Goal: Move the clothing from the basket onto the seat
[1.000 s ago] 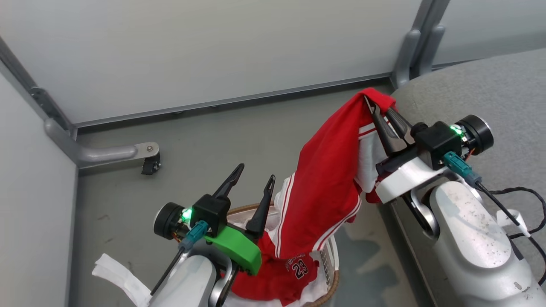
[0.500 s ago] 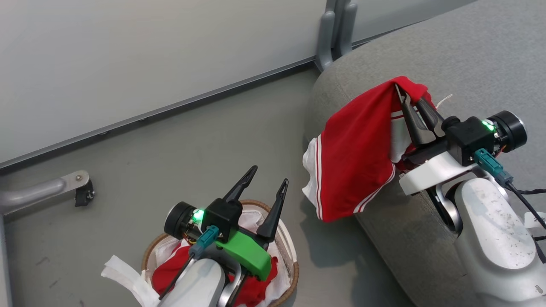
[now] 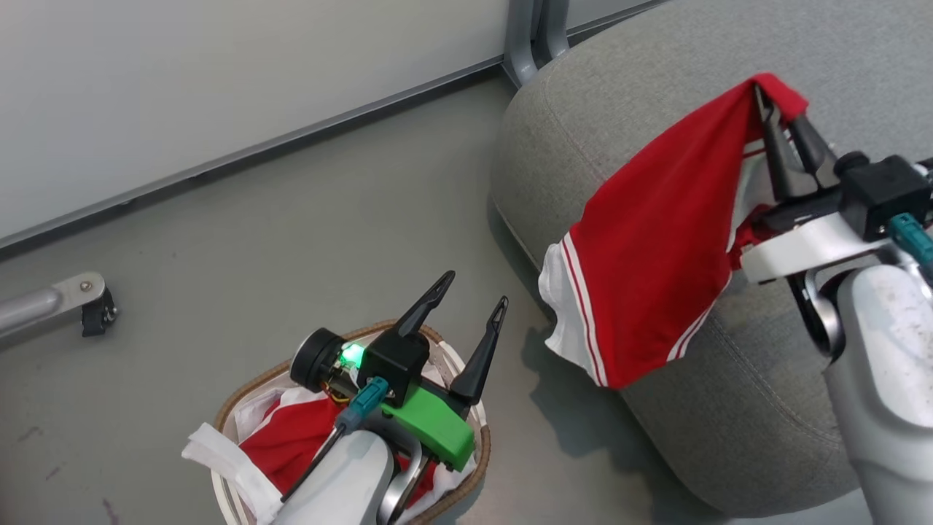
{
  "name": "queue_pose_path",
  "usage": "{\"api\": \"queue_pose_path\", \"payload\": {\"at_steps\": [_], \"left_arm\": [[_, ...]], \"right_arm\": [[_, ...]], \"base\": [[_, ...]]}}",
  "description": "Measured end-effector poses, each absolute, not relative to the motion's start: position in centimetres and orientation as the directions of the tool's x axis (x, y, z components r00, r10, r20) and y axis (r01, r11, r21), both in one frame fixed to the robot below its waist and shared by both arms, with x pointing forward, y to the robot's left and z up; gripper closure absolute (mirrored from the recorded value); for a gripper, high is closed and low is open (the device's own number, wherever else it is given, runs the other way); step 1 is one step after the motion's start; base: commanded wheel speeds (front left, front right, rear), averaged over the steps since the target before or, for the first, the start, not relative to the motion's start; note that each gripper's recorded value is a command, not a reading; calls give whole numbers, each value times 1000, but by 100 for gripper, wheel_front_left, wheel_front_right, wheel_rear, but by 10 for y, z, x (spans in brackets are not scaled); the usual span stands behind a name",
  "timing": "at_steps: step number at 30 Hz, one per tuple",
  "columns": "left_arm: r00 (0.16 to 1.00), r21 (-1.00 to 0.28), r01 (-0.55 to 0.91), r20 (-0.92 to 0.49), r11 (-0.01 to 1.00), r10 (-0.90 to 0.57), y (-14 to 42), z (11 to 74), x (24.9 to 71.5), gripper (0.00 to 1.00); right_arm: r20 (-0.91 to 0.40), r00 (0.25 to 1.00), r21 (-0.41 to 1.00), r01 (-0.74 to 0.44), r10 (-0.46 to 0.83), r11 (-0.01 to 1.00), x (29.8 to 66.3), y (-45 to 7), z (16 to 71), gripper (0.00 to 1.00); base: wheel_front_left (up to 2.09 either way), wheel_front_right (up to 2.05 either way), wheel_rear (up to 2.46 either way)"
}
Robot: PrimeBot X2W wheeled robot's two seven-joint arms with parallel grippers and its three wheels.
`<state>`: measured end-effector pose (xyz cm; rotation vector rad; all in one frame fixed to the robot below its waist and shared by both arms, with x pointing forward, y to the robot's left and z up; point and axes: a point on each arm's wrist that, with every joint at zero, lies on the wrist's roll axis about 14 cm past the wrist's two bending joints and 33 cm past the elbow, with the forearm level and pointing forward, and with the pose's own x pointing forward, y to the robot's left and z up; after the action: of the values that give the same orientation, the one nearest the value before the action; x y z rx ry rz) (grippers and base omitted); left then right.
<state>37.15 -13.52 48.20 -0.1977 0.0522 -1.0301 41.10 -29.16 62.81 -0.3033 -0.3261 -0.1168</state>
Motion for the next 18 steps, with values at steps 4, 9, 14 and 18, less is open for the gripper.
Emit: {"api": "queue_pose_path", "payload": {"at_steps": [4,9,14,18], "left_arm": [[528,-183,839,44,513,-848,-130,474,386,0],[545,-168,830,42,532,-837,-122,463,412,0],[548,-165,826,21,538,-836,-117,441,430,0],[554,-179,818,-5,546,-832,-112,418,442,0]], "right_arm": [[380,922,-302,194,-68,933,434,-305,651,100],[435,899,-354,232,-61,906,473,-323,683,100],[475,875,-373,295,-92,880,508,-351,706,100],[455,884,-452,333,-108,828,535,-374,706,100]], "base": [[0,0,0],[0,0,0],[0,0,0],[0,0,0]]}}
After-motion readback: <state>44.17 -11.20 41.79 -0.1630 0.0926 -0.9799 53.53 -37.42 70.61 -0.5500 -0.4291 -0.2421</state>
